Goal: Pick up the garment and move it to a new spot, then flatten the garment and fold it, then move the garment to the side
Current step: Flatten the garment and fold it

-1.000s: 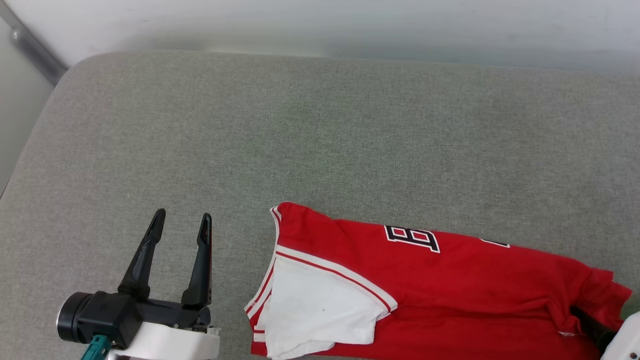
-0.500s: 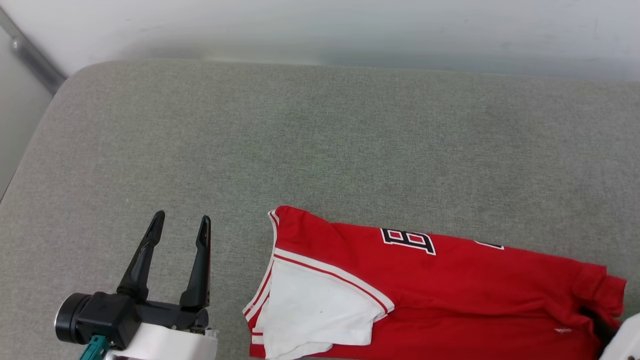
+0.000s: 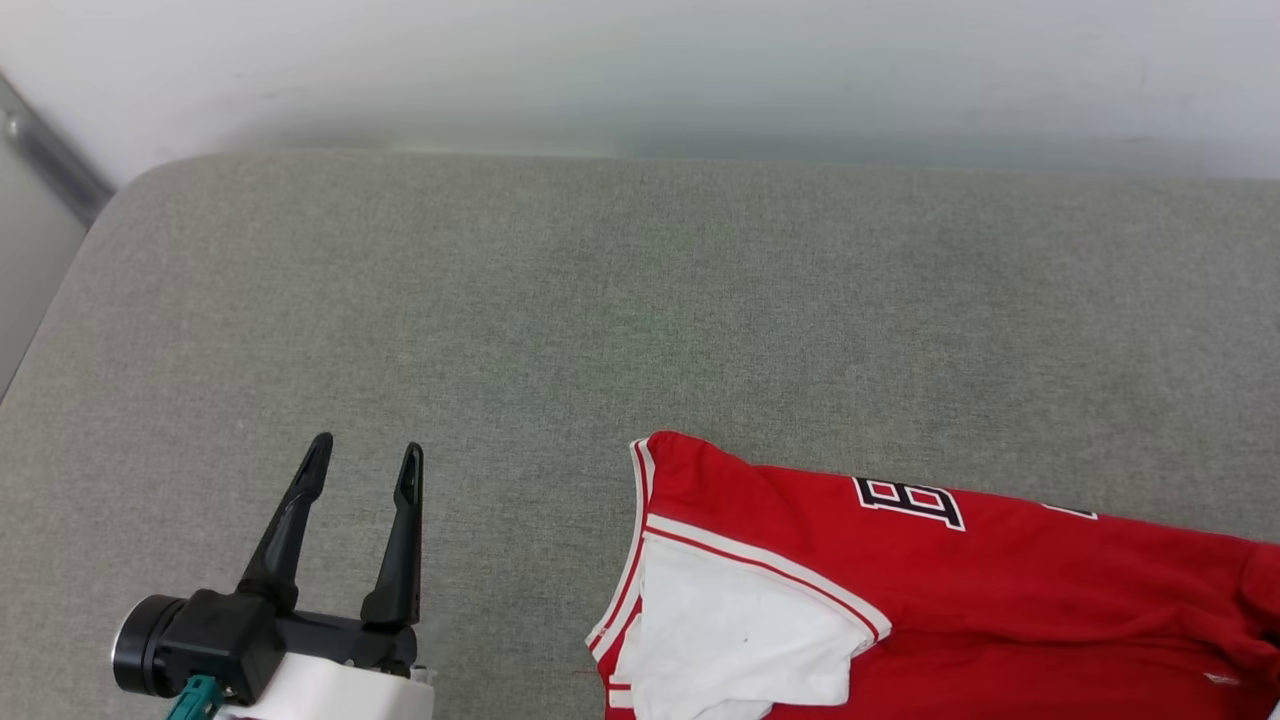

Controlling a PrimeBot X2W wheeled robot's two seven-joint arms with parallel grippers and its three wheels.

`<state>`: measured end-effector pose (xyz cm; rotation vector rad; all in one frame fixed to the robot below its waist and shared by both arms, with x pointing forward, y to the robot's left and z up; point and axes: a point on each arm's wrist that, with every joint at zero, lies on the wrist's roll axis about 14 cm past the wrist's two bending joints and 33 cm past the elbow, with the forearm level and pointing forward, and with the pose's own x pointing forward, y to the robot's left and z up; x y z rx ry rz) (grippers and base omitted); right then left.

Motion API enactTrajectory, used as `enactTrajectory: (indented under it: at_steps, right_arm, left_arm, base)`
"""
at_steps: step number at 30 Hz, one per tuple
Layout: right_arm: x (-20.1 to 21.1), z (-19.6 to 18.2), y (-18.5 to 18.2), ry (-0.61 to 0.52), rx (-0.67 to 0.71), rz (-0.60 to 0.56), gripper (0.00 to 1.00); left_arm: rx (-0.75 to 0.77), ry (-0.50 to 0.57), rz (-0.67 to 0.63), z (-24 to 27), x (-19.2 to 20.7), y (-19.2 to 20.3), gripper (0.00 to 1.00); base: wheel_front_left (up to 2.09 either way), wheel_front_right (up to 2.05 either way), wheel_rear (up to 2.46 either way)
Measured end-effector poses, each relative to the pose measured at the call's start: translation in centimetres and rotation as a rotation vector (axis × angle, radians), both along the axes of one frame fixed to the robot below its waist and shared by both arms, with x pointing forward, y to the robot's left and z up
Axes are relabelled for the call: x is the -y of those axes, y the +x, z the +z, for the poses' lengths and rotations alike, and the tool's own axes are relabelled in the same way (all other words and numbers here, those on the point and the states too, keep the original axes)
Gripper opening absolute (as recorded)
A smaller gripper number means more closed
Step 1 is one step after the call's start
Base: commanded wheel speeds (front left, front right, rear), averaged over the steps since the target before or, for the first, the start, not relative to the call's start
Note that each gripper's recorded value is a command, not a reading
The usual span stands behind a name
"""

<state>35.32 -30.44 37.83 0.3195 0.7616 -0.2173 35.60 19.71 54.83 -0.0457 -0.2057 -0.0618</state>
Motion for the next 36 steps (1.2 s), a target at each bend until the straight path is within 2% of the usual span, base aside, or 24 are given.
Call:
enactTrajectory:
  at_steps: [6, 7, 12, 26, 31, 36]
  right_arm:
    - [-3.2, 1.4, -0.6, 0.022, 0.010, 0.098, 0.00]
    - [-5.0, 2.5, -0.6, 0.040, 0.027, 0.155, 0.00]
    - [-9.2, 4.1, -0.5, 0.095, 0.050, 0.267, 0.00]
    - [-23.0, 8.4, -0.4, 0.390, 0.126, 0.577, 0.00]
    - [-27.1, 9.0, -0.5, 0.523, 0.148, 0.651, 0.00]
    - [-30.4, 8.8, -0.2, 0.588, 0.149, 0.708, 0.00]
  left_arm:
    - [0.007, -0.007, -0.015, 0.2, 0.5, -0.7, 1.00]
    - [0.016, -0.010, -0.019, 0.5, 0.7, -0.9, 1.00]
    - [0.024, -0.018, -0.012, 0.7, 0.5, -1.2, 1.00]
    - [0.017, -0.026, 0.021, 0.5, -0.2, -1.9, 1.00]
    - [0.017, -0.024, 0.029, 0.5, -0.5, -2.0, 1.00]
    - [0.013, -0.024, 0.036, 0.4, -0.7, -2.0, 1.00]
  base:
    - [0.00, 0.00, 0.00]
    - [0.00, 0.00, 0.00]
    - [0.00, 0.00, 0.00]
    - [0.00, 0.00, 0.00]
    - [0.00, 0.00, 0.00]
    - [0.00, 0.00, 0.00]
